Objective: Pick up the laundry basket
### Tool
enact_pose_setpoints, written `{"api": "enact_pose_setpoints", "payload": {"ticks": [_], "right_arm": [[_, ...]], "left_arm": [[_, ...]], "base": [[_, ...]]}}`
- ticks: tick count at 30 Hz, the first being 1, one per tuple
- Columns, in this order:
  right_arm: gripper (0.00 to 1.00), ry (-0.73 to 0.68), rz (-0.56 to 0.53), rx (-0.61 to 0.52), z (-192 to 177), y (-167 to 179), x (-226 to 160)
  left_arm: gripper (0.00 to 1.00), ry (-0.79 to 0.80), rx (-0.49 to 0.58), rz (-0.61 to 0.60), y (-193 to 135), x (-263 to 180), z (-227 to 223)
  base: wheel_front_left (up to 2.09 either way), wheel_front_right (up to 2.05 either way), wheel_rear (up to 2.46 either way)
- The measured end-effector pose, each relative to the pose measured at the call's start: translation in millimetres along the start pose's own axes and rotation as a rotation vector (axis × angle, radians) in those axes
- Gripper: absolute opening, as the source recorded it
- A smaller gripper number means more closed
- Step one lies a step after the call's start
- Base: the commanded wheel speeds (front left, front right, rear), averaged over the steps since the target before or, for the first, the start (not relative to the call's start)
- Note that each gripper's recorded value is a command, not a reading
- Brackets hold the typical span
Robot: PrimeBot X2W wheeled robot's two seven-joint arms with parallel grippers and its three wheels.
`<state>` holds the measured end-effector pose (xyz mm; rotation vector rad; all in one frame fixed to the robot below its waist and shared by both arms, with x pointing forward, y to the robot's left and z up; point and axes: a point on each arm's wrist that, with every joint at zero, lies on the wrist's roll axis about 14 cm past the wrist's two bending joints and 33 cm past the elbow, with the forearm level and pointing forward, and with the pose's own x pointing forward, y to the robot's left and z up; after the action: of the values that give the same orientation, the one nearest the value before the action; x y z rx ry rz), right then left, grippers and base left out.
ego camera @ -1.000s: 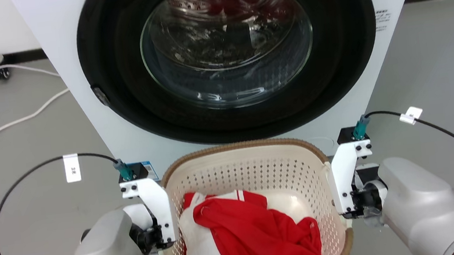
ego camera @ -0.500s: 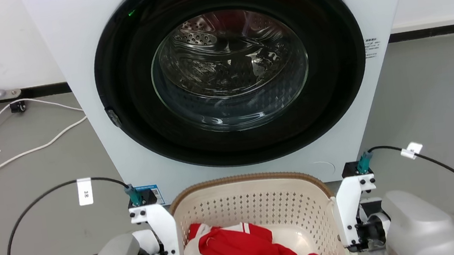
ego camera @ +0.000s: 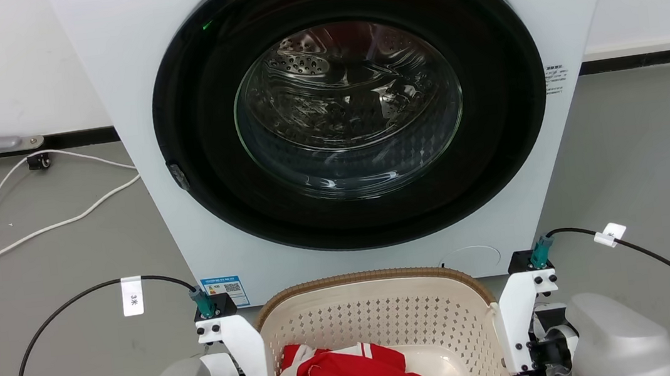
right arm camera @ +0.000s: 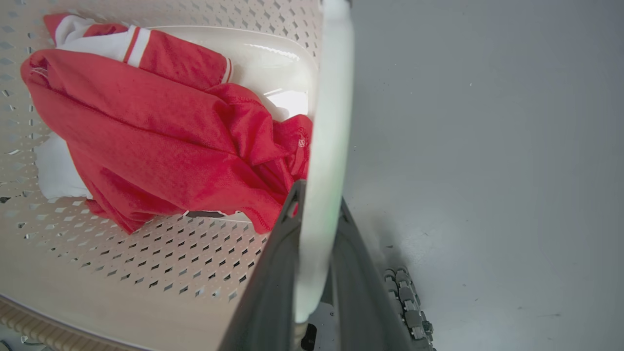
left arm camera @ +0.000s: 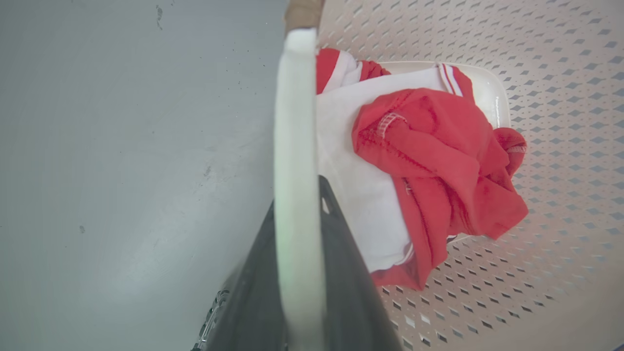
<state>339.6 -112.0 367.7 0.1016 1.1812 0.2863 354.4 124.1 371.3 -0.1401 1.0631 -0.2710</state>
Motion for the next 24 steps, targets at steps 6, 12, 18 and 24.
{"api": "enact_pose_setpoints", "payload": {"ticks": [6,12,18,24], "right_arm": [[0.0,-0.001,-0.003,0.003,0.2,-1.4,0.1],[0.0,-0.007,-0.004,0.01,1.3,-2.6,0.0],[0.0,-0.004,-0.008,0.007,1.6,-3.3,0.4],[0.0,-0.003,-0.009,0.006,1.8,-3.7,0.6]], "left_arm": [[0.0,-0.003,0.0,-0.004,-1.3,0.9,-0.1],[0.0,0.002,0.002,-0.005,-2.0,1.7,-1.2],[0.0,0.005,-0.003,-0.008,-2.2,2.4,-2.7],[0.0,0.006,-0.001,-0.008,-2.3,3.0,-3.4]], "base": [[0.0,0.0,0.0],[0.0,0.0,0.0],[0.0,0.0,0.0],[0.0,0.0,0.0]]}}
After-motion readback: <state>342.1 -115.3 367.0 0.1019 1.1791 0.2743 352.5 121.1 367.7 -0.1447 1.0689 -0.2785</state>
